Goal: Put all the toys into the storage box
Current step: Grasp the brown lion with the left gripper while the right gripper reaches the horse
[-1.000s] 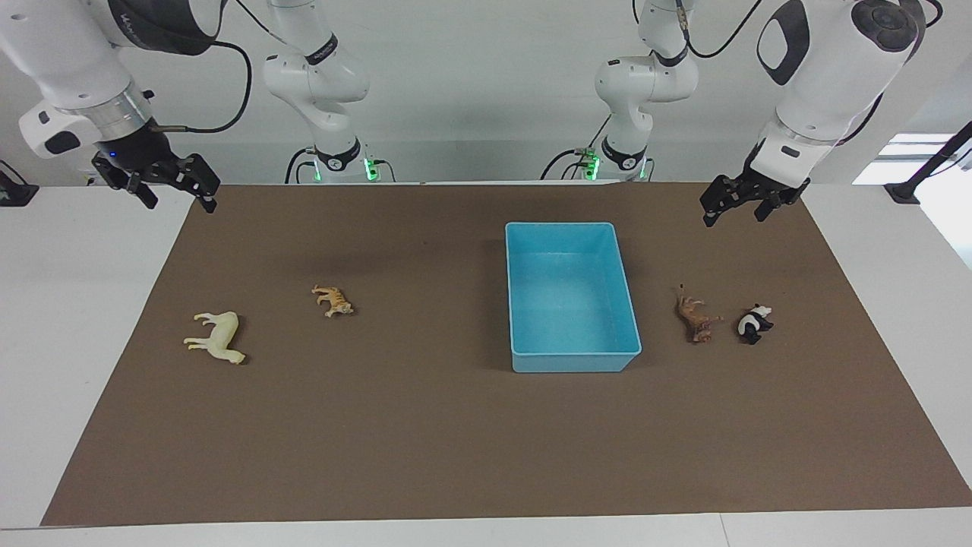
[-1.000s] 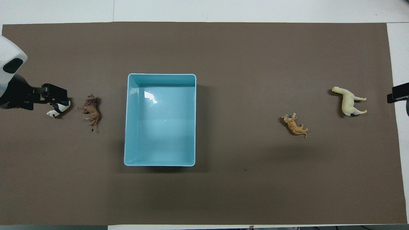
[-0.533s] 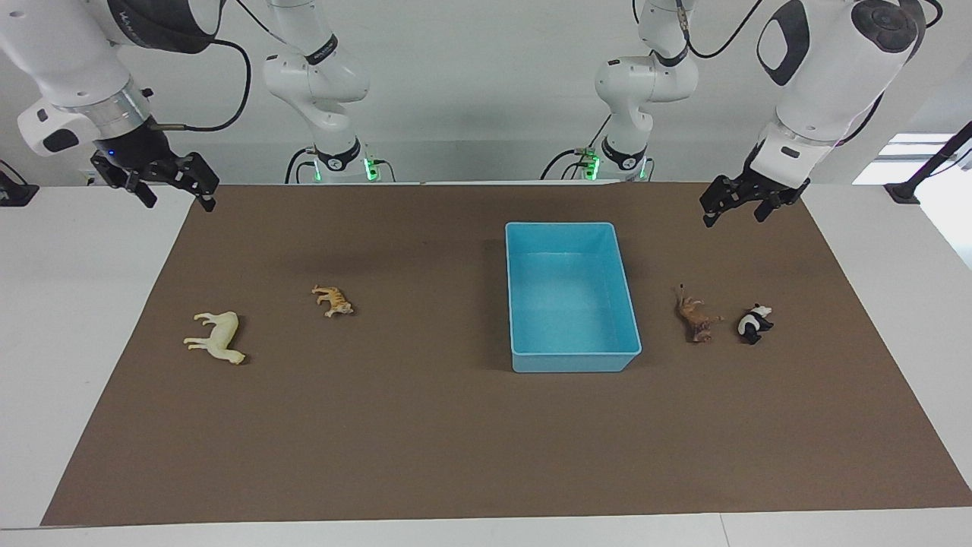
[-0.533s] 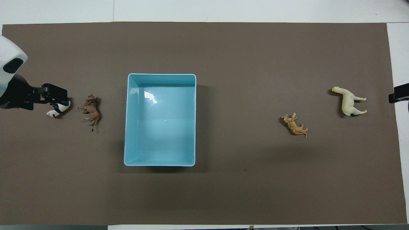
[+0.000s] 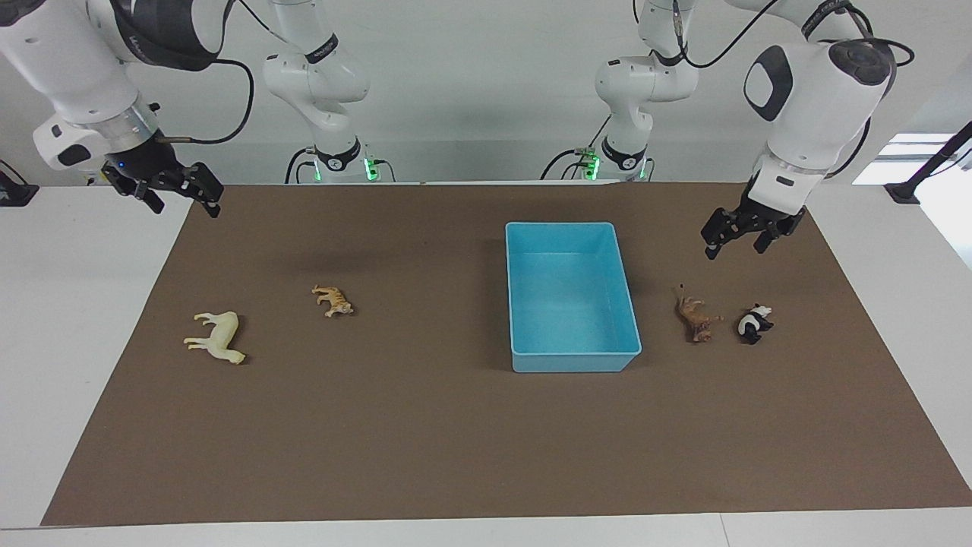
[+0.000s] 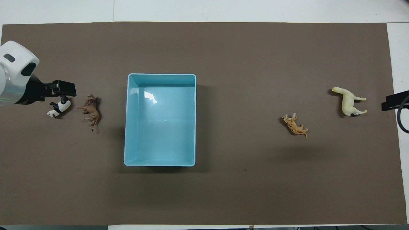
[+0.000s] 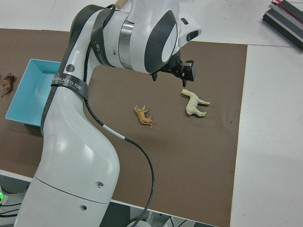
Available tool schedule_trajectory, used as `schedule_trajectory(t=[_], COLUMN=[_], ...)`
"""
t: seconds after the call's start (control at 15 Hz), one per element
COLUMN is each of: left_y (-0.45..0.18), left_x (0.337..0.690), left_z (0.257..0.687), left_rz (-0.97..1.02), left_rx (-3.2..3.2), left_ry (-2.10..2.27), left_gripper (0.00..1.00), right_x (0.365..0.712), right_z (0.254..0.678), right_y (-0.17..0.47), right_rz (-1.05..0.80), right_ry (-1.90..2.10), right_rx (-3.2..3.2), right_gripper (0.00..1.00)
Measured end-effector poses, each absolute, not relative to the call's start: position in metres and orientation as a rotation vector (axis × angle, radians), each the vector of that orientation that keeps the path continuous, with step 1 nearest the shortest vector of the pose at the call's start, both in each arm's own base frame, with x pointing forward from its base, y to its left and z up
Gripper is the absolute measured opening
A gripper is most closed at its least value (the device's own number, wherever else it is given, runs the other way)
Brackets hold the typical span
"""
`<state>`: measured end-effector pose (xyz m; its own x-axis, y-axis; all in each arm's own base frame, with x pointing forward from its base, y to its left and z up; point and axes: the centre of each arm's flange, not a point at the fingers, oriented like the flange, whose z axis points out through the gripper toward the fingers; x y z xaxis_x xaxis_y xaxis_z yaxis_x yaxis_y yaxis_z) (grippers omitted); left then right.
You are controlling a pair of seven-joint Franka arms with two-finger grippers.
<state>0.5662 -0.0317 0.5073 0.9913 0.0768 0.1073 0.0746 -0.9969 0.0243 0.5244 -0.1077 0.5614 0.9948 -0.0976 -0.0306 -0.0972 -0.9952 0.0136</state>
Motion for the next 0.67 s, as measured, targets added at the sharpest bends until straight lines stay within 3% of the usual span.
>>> schedule_trajectory(t=[0.4, 0.67], left_y=[-0.010, -0.005], left_x=[0.570, 0.568], left_z=[0.356, 0.303], left_rz=[0.273, 0.299], left_rx=[3.100, 3.095], left_ry=[0.181, 0.197], left_gripper=[1.00, 1.00], right_x=[0.509, 0.523], right_z=[0.427, 0.370], right_y=[-0.179, -0.183], right_rz=[0.030, 0.166], right_ry=[-0.120, 0.100], right_rx=[3.116, 3.074], right_gripper=[1.00, 1.00])
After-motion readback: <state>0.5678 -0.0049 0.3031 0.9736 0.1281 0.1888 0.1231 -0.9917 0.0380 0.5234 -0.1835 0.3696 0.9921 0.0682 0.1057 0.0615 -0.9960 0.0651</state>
